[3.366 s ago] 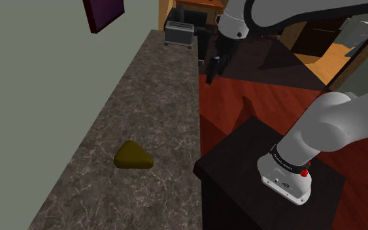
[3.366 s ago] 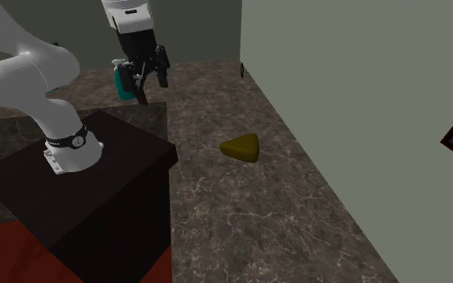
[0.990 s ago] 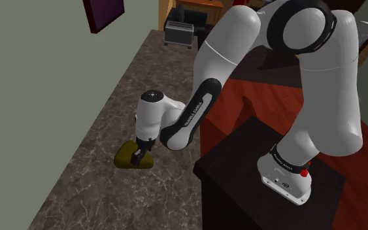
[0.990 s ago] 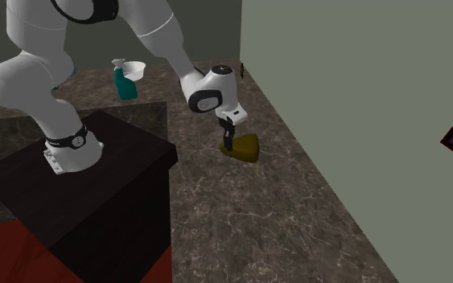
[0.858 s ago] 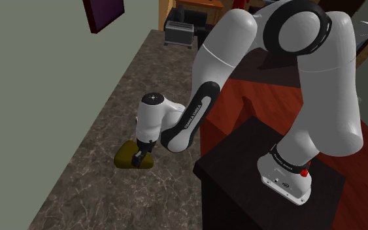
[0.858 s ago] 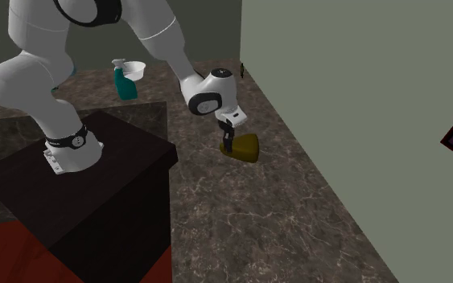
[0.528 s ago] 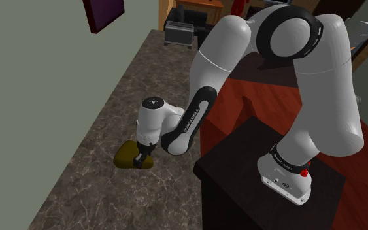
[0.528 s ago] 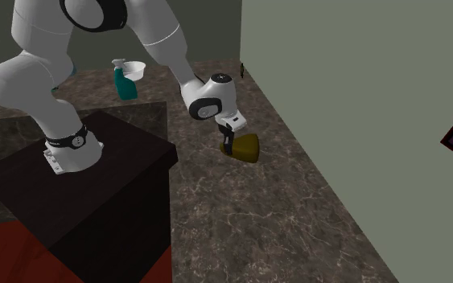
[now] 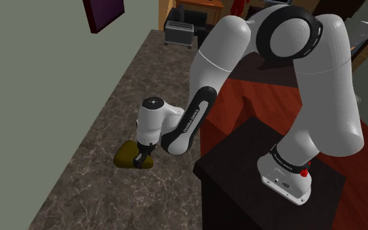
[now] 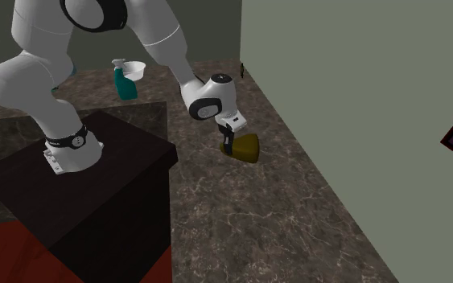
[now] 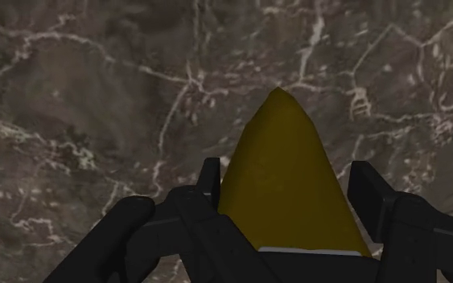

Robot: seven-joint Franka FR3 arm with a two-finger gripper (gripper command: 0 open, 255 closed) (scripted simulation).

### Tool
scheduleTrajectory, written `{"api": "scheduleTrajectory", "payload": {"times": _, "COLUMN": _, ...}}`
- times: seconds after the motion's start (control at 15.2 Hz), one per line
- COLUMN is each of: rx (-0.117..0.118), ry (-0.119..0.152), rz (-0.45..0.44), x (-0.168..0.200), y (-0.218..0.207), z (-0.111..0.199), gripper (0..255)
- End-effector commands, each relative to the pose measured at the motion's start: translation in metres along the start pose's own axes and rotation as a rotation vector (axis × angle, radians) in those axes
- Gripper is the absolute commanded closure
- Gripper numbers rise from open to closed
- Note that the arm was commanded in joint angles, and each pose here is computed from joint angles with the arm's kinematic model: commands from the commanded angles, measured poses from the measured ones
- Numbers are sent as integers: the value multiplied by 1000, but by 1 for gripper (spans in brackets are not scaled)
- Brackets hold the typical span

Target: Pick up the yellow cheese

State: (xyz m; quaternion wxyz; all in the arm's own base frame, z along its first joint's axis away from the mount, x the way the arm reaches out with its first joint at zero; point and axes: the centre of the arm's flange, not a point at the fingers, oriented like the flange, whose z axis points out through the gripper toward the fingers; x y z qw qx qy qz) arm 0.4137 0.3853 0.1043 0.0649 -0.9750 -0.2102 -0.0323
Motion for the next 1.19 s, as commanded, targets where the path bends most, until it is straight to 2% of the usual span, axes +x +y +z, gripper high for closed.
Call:
{"api": "scheduleTrajectory", "payload": {"times": 0.0, "rx": 1, "ry": 0, "rz": 0, "x": 0, "y": -1, "z": 0, "gripper": 255}}
{"api": "scheduleTrajectory", "payload": {"times": 0.99, "rx": 1, "ry": 0, "rz": 0, "x": 8, "y": -10, "z": -78, "gripper": 255}}
{"api": "scheduleTrajectory", "payload": {"times": 1.12, "rx": 1, "ry": 0, "rz": 0, "x": 8, "y": -10, "z": -79, "gripper": 255}}
